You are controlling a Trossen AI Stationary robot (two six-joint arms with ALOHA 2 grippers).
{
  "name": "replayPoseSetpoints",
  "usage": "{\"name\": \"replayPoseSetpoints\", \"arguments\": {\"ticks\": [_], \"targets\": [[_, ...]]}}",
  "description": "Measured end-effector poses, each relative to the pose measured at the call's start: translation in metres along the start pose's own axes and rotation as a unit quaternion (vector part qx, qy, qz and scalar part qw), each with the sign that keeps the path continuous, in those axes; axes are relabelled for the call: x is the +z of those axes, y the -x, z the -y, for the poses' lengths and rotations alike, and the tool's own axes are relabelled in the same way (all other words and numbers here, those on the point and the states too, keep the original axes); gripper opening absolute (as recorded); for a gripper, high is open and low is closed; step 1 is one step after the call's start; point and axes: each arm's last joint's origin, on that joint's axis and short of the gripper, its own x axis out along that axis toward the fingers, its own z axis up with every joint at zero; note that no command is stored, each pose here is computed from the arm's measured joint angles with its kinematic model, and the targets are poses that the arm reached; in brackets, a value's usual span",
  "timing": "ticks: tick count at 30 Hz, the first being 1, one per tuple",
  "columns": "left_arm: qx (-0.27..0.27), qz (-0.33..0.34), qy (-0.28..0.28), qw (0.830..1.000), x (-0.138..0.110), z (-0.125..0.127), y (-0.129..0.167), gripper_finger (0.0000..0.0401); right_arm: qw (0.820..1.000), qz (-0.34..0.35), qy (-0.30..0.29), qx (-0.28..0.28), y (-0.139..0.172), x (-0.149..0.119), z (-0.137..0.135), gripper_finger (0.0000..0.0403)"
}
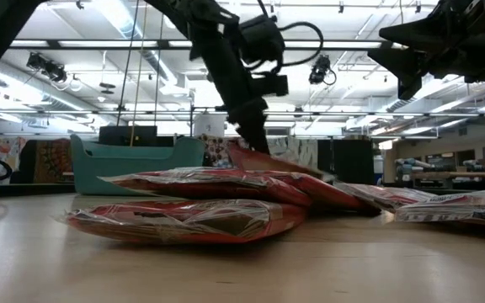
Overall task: Sort popcorn bags into baskets
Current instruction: Put the popcorn sachet into the bin
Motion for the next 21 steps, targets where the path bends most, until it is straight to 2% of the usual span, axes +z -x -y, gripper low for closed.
{"name": "replayPoseSetpoints", "arguments": {"ticks": [6,16,21], "targets": [[0.021,-0.025,0.004,0.999,-0.003,-0.002,0.03,0.0001,1.0,-0.001,-0.003,0.0,0.0,0.0,0.0,0.0189],[0.068,0.034,0.035,0.996,0.0,-0.022,0.109,0.0001,1.0,-0.004,-0.004,0.0,0.0,-0.001,0.0,0.0189],[0.096,0.019,0.042,0.994,-0.011,-0.036,0.134,0.0001,1.0,-0.008,-0.007,-0.001,0.0,-0.002,0.0,0.0189]]}}
